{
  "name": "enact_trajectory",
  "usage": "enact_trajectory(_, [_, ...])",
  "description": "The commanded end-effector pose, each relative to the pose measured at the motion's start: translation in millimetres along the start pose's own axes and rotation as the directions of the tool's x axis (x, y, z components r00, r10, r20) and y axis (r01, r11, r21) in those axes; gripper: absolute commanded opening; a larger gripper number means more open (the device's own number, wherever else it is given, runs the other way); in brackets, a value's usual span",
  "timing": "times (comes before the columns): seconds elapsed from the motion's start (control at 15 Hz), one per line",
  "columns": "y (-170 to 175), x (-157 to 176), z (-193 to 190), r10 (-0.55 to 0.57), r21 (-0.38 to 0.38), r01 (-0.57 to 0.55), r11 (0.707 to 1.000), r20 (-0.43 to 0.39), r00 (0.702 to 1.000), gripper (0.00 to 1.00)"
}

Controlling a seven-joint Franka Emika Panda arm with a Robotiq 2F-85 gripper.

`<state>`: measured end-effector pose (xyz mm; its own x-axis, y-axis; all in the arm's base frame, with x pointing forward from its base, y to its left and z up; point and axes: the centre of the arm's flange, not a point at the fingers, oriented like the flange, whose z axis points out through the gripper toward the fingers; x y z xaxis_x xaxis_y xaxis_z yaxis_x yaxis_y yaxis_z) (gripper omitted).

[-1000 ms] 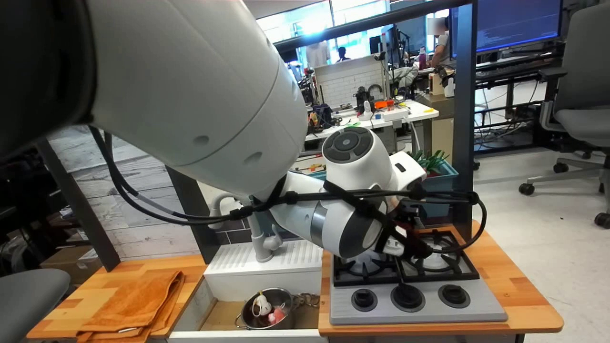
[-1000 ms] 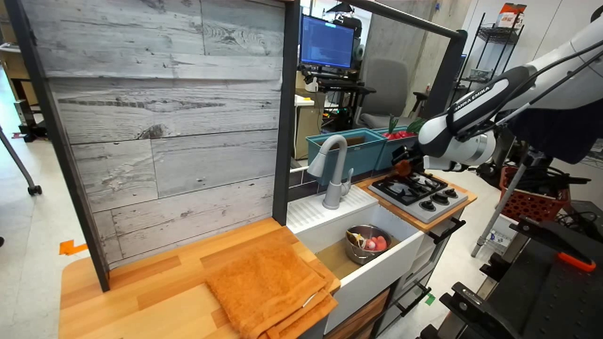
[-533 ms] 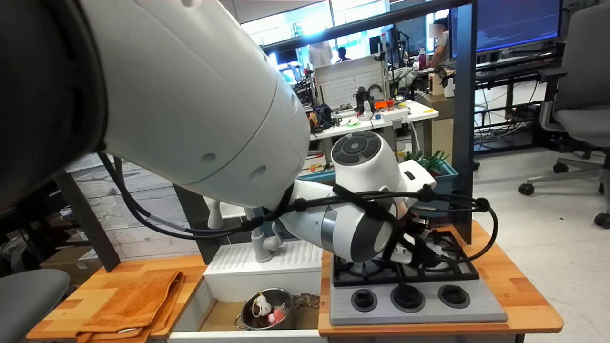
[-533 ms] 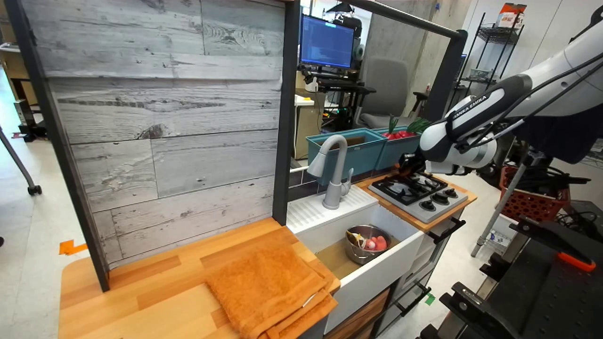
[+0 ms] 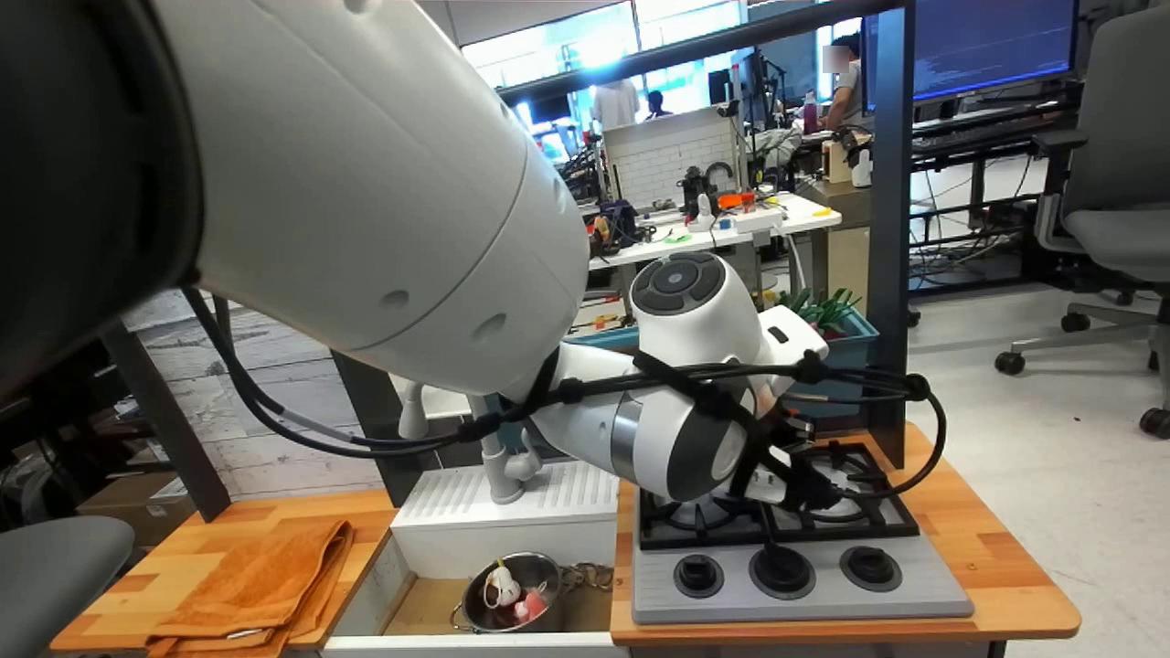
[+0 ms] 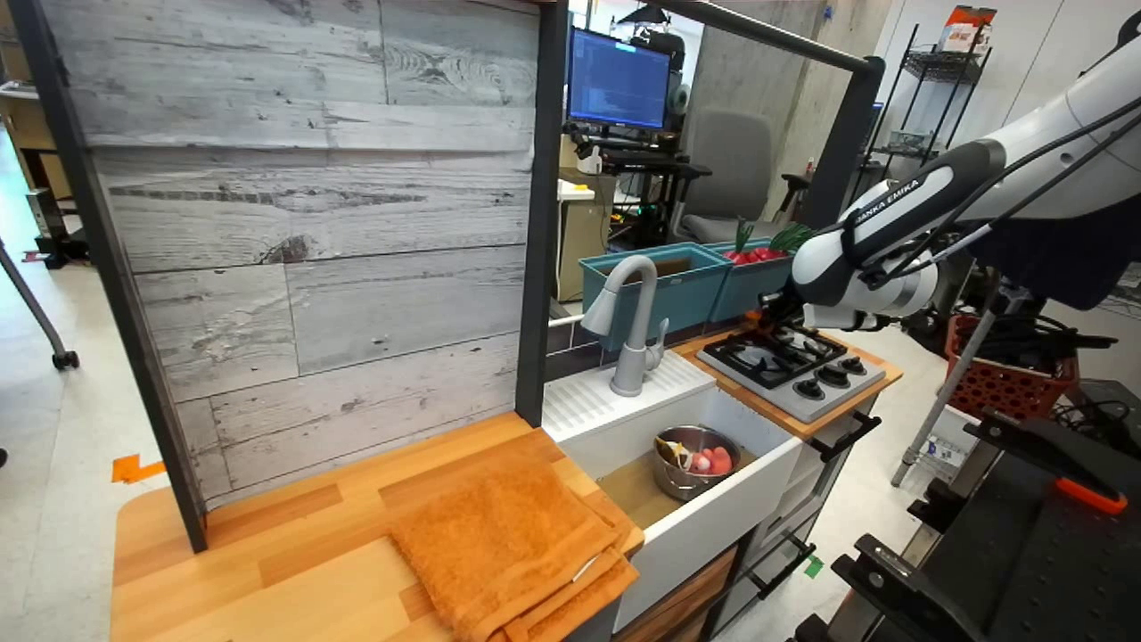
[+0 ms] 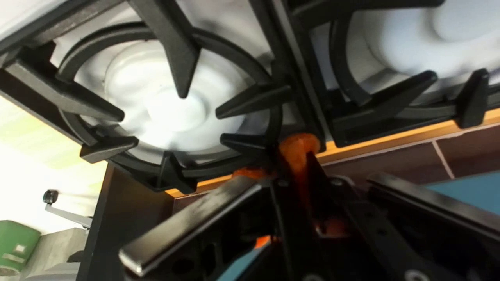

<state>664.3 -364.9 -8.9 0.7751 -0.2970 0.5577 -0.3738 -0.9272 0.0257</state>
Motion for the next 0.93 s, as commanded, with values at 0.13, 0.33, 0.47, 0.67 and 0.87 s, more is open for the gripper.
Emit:
enact_trajectory(0.13, [-6,-22,-47,-0.142,0.124,0.145,0.982,-0.034,0.989,0.03])
enact_trajectory(0.33, [-23,-41,-71,-0.225,0.209,0.24,0.948,-0.095,0.97,0.03])
enact_trajectory(0.47, [-36,-55,-82,-0.266,0.272,0.289,0.918,-0.12,0.957,0.03])
enact_trajectory(0.67, [-58,-75,-97,-0.307,0.333,0.336,0.881,-0.14,0.942,0.03])
enact_trajectory(0.87, [-79,-99,-110,-0.338,0.399,0.353,0.847,-0.109,0.935,0.03])
